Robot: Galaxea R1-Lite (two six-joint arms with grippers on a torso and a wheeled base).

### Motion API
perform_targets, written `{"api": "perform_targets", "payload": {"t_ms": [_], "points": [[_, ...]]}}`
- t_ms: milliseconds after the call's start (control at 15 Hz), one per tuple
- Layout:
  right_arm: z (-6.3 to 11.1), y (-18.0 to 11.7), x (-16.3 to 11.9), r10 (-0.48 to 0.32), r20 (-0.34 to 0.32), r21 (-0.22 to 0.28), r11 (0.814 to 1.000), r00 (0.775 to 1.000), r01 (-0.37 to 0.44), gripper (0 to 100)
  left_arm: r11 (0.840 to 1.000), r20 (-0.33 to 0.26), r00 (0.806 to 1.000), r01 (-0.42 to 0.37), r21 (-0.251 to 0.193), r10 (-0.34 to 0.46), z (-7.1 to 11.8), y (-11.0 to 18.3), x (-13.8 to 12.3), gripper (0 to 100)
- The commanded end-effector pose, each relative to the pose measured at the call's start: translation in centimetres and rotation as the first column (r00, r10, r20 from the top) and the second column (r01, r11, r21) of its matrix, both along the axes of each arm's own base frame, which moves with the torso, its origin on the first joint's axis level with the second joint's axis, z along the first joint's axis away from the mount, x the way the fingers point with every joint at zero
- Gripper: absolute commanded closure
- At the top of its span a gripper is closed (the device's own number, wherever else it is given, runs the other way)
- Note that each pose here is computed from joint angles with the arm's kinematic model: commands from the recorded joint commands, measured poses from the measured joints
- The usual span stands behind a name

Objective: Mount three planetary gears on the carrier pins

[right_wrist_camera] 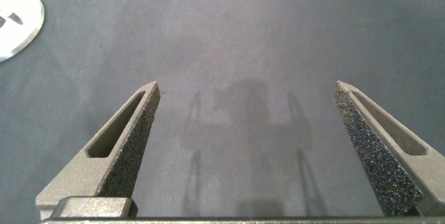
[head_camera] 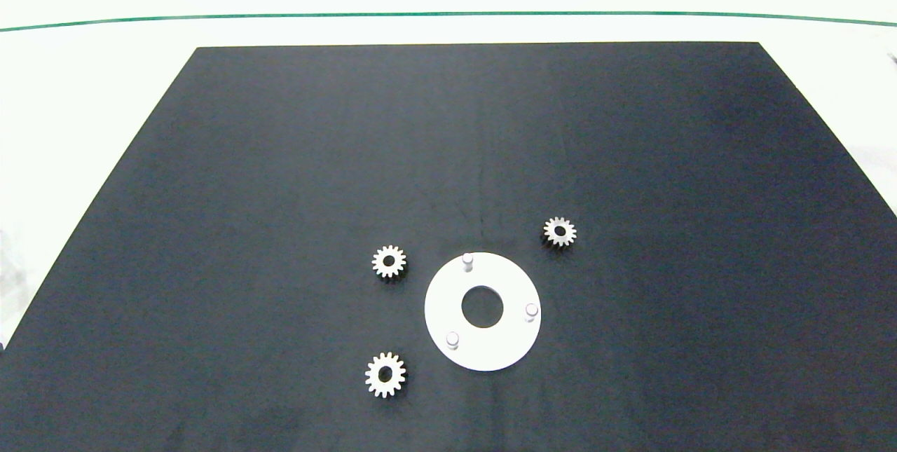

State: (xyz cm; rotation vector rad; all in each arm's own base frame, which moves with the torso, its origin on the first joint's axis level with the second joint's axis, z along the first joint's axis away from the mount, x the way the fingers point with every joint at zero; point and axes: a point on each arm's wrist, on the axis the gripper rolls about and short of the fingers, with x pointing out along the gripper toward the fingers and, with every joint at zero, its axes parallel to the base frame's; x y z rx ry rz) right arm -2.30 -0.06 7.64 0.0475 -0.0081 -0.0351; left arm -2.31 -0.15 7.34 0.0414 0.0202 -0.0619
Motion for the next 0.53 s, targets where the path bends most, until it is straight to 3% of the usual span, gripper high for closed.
{"api": "perform_targets", "payload": {"t_ms": [67, 533], "points": [[0.0, 0.0, 0.01, 0.0, -0.001, 0.0, 1.0, 1.0, 0.0, 0, 1.0, -0.001, 1.0, 0.0, 0.001, 0.0, 0.0, 0.0, 0.01, 0], [0.0, 0.0, 0.01, 0.0, -0.001, 0.0, 1.0, 1.0, 0.0, 0, 1.0, -0.002, 1.0, 0.0, -0.001, 0.0, 0.0, 0.0, 0.01, 0]]}}
